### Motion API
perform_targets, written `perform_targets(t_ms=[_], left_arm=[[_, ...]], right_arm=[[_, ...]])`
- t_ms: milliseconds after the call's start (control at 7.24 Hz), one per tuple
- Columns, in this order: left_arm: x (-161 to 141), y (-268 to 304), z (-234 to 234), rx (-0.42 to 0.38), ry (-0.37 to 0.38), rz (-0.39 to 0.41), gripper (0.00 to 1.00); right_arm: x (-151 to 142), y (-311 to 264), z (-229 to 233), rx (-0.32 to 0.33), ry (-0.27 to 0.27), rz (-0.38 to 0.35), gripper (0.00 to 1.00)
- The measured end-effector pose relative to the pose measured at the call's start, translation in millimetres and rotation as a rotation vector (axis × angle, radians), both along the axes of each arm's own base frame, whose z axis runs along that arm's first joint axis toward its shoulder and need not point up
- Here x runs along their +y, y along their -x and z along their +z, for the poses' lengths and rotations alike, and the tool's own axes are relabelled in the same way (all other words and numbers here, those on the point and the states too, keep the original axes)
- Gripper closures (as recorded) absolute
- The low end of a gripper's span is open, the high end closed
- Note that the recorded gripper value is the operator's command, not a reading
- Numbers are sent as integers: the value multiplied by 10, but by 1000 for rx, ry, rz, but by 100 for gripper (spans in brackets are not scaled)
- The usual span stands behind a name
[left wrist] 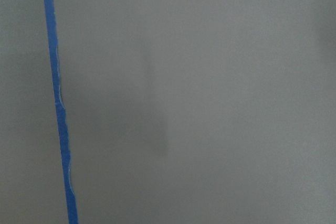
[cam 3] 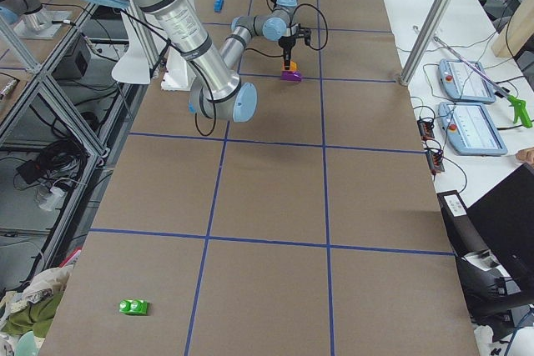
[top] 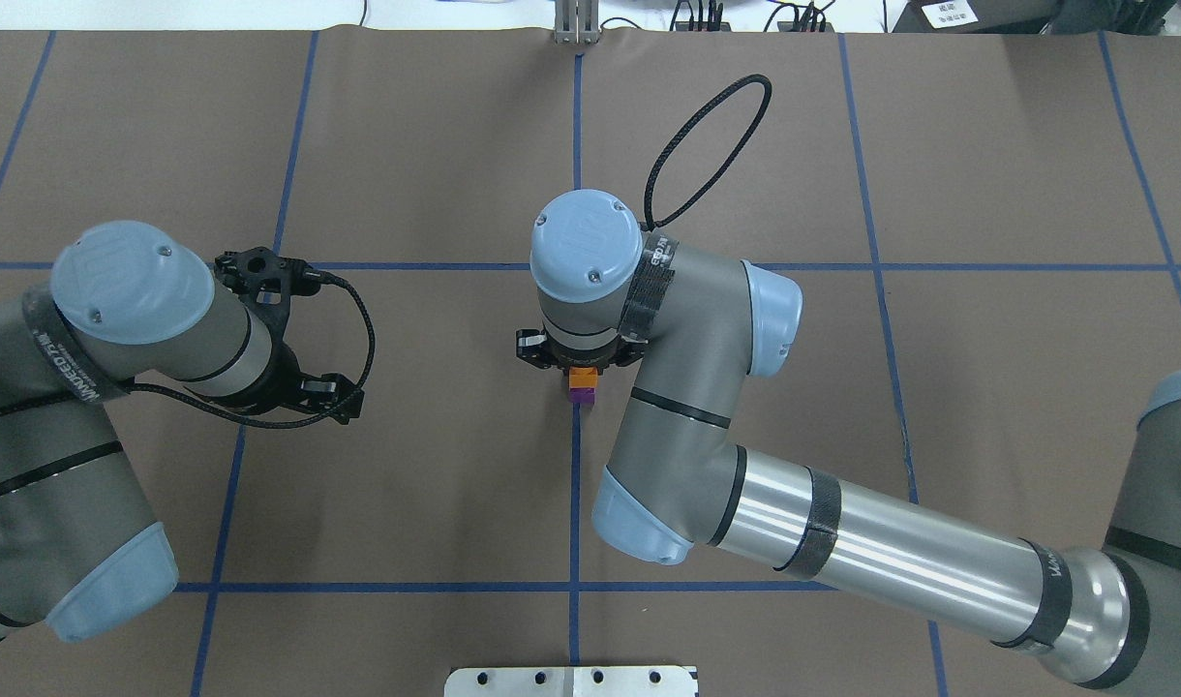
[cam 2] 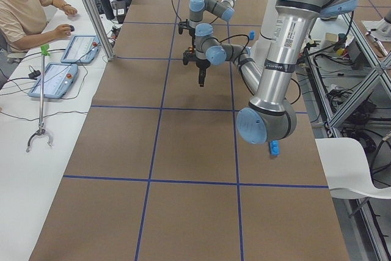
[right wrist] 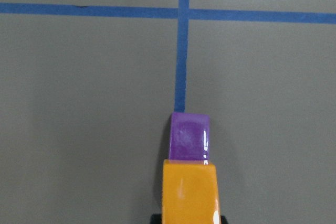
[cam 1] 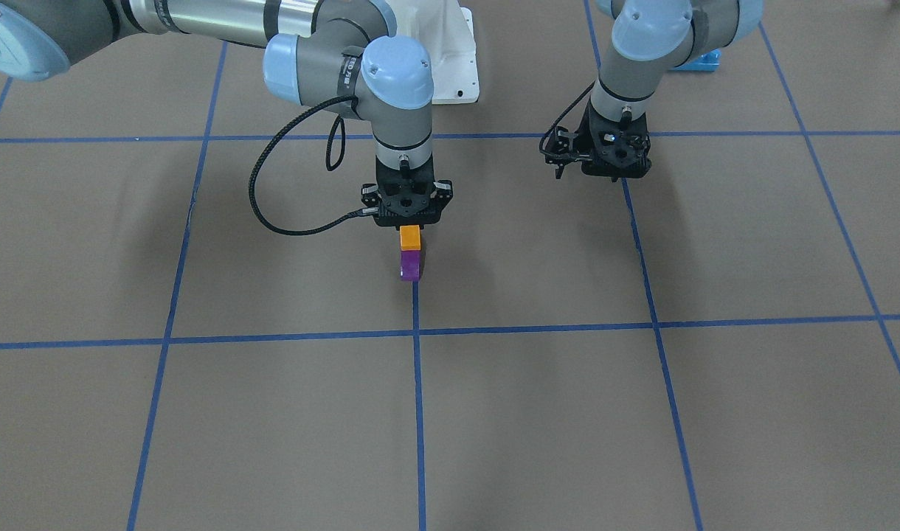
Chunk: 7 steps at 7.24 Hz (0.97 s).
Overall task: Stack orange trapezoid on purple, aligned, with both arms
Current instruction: 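Lower the orange block onto the purple block with the right gripper, then adjust the orange block to align with the purple block, right gripper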
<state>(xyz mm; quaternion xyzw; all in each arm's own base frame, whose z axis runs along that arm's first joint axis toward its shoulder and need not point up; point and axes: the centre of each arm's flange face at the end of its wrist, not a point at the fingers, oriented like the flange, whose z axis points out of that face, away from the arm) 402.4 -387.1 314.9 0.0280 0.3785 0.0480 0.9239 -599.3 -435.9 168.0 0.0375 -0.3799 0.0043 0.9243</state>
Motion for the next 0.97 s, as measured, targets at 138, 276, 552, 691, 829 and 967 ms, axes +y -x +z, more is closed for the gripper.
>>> perform_targets(t_ms=[138, 276, 552, 691, 829, 967], left_arm=[[0, 0, -2, 0, 0, 0, 0], [-1, -1, -4, 1, 0, -1, 0], [0, 0, -10, 2, 0, -1, 0], [1, 2, -18, 3, -1, -1, 0], [2, 3, -22, 4, -2, -1, 0], [2, 3, -24, 4, -2, -1, 0]], right_arm=[[-5, -2, -2, 1, -2, 2, 100], [-13, -1, 3, 3, -4, 6, 100], [-29, 23, 34, 12, -4, 10, 100], [-15, 44, 42, 14, -3, 9, 100], [13, 70, 49, 16, 0, 6, 100], [37, 88, 53, 16, 0, 3, 100]])
